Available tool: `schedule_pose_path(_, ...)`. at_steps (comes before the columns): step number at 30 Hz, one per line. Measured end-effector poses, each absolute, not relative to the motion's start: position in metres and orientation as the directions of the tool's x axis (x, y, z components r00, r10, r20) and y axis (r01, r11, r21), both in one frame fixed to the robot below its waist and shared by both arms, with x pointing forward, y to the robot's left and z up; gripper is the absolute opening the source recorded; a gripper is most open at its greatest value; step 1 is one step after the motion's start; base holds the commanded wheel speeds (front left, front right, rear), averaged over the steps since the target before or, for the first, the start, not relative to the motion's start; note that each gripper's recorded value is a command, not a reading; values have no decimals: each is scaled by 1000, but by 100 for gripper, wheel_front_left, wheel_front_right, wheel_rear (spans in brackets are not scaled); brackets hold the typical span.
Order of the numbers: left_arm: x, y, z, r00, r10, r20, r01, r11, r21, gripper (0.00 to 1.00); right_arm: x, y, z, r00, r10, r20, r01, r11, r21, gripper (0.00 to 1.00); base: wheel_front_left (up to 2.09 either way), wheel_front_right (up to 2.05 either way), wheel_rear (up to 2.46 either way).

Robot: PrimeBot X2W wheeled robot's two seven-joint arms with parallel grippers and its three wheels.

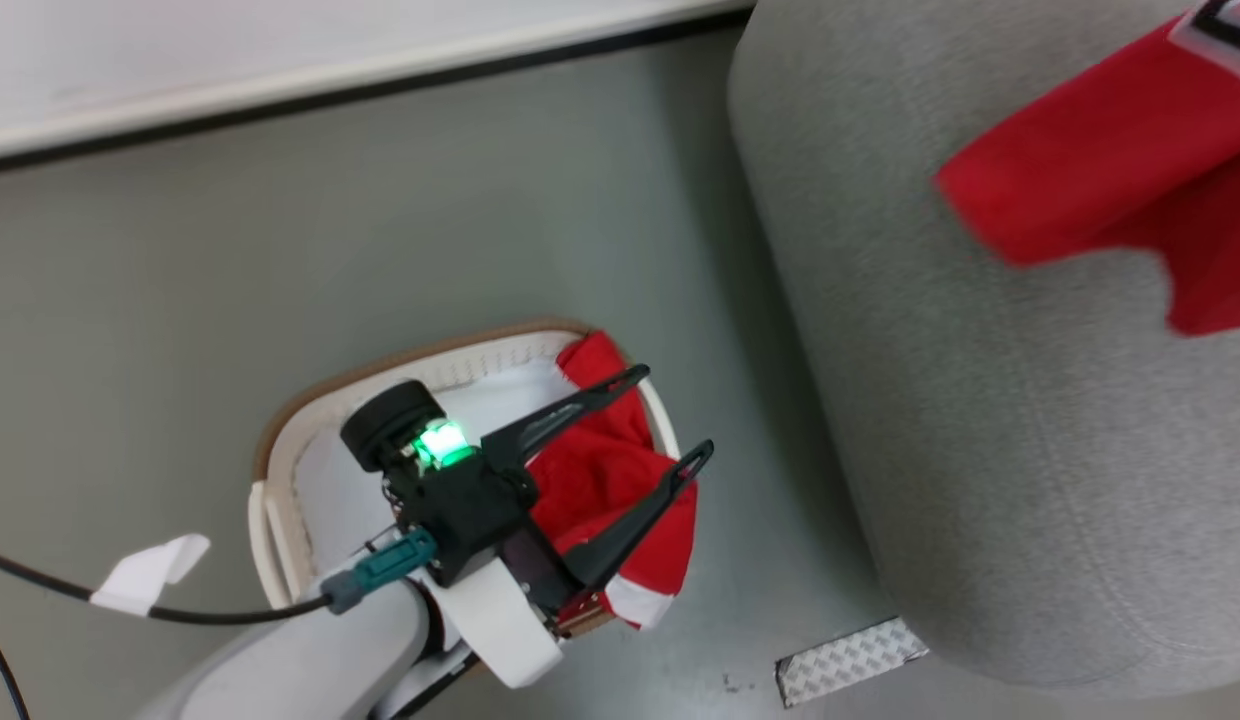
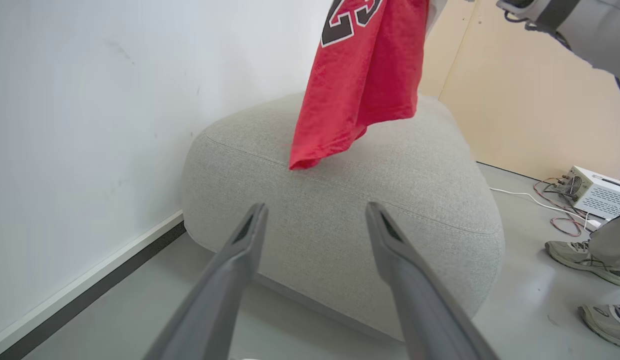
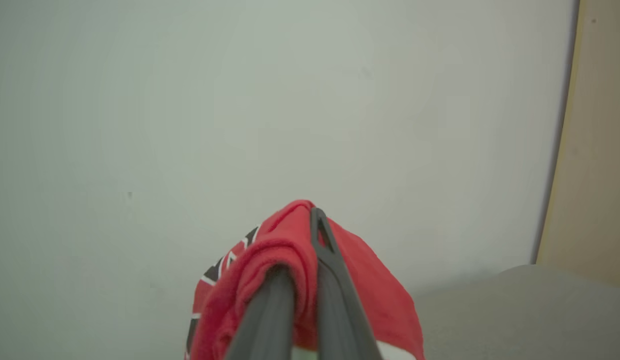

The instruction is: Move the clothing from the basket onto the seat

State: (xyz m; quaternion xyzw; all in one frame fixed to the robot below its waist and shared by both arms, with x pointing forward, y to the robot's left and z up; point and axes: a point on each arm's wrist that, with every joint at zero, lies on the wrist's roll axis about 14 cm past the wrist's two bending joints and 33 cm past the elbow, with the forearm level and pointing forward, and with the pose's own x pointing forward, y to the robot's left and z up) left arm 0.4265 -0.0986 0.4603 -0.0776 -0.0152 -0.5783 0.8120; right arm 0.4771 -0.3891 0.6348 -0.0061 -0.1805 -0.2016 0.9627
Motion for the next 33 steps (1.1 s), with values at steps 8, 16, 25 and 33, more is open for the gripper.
schedule_pose_path(8, 450, -72, 426, 392, -917, 75, 914, 379, -142, 100, 512, -430, 622, 824, -484, 295, 513, 858, -26, 0, 0, 0, 0)
schedule_pose_path(16, 458, -55, 395, 425, -905, 28, 894, 415, -172, 100, 514, -433, 472, 809, -566, -158, 557, 825, -100, 0, 0, 0, 0)
schedule_pose_path(25, 461, -55, 406, 435, -899, 39, 892, 425, -152, 100, 482, -423, 410, 720, -537, -439, 552, 827, -107, 35, 0, 0, 0)
schedule_pose_path(33, 450, -62, 434, 444, -894, 63, 890, 433, -140, 100, 464, -412, 424, 706, -473, -528, 464, 871, -161, 100, 0, 0, 0)
